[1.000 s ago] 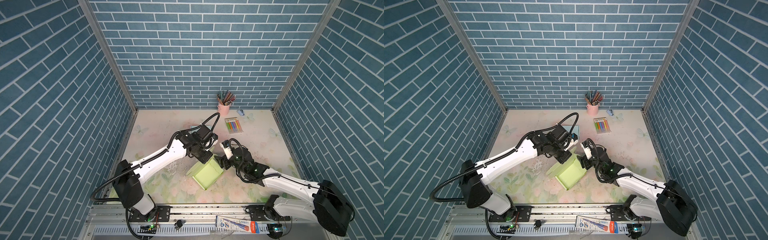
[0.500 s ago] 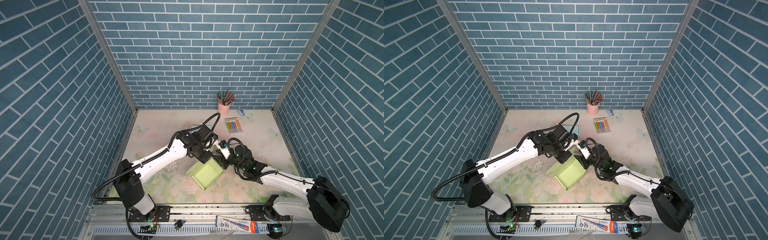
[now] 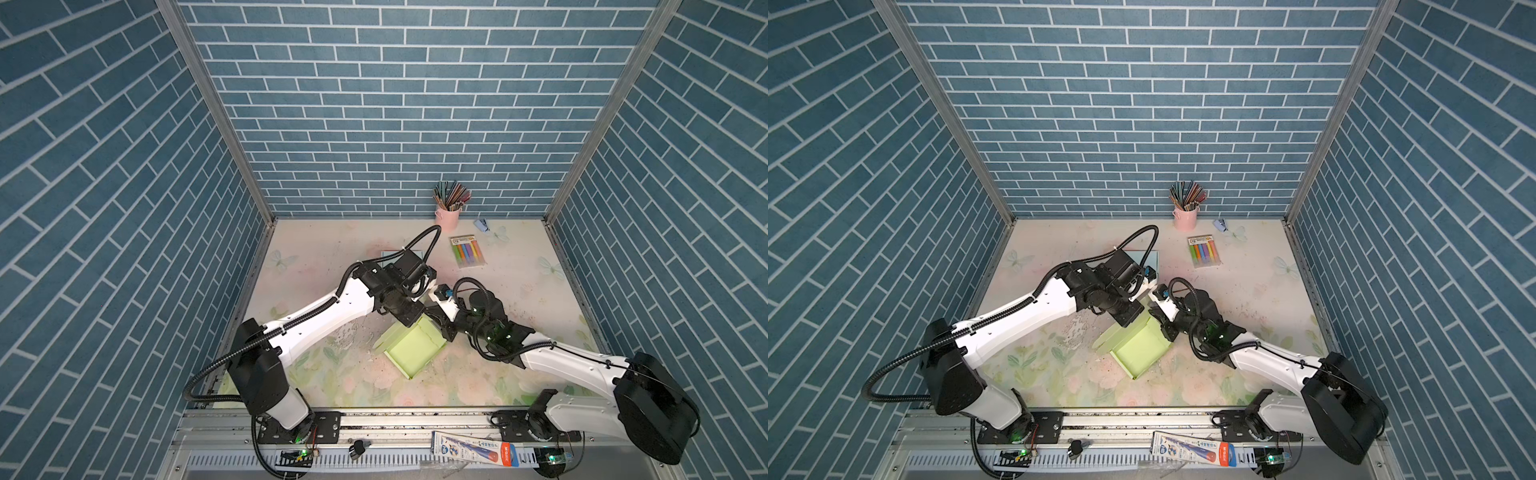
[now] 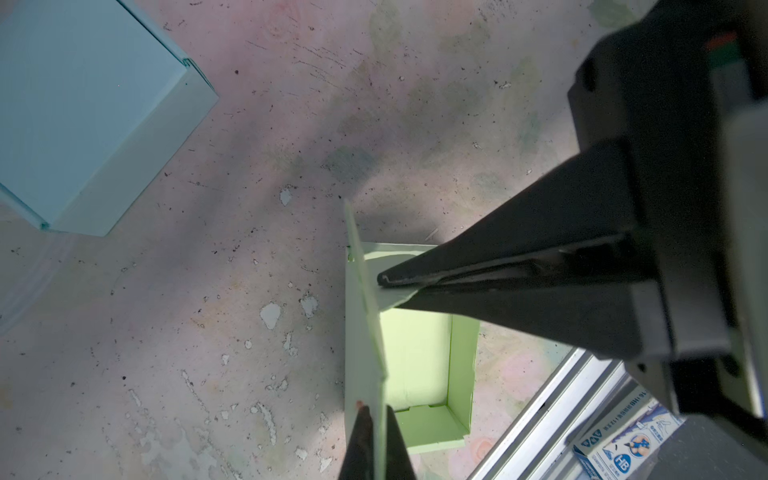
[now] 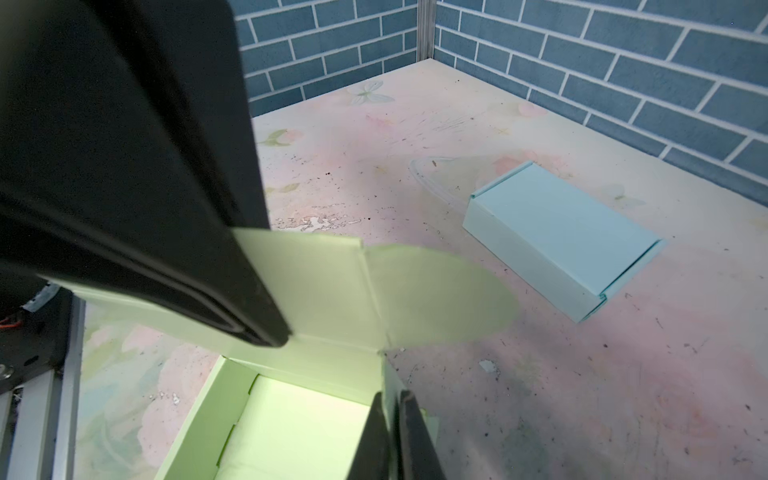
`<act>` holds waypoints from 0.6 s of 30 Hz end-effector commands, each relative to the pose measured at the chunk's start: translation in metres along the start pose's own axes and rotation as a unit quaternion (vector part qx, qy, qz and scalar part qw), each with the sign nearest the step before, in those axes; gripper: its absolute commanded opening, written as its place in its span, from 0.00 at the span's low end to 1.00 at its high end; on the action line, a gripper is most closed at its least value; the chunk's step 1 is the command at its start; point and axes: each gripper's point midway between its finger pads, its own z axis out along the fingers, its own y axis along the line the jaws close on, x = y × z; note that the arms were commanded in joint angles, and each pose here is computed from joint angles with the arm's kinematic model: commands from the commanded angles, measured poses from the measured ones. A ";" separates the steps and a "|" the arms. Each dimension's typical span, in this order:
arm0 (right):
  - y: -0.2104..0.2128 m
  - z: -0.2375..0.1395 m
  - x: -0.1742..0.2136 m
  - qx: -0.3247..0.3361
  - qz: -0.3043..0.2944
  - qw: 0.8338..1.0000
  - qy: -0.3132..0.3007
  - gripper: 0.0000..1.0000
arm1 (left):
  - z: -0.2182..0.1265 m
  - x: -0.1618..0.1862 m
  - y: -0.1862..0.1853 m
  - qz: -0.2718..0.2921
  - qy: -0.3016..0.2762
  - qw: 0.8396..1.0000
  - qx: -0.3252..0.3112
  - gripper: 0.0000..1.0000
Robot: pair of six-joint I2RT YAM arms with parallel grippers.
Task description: Fold the paper box
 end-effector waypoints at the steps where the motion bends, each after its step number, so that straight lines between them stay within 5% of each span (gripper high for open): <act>1: -0.005 -0.003 -0.004 0.017 -0.021 1.000 -0.004 0.06 | -0.002 -0.008 0.001 0.013 -0.025 1.000 0.000 0.02; 11: -0.009 -0.014 0.007 0.037 0.004 0.999 -0.001 0.05 | -0.034 0.005 0.029 -0.070 -0.184 0.980 0.028 0.88; 18: -0.013 -0.016 0.016 0.051 0.014 0.999 0.008 0.04 | -0.036 0.029 0.030 -0.106 -0.268 0.956 0.048 0.89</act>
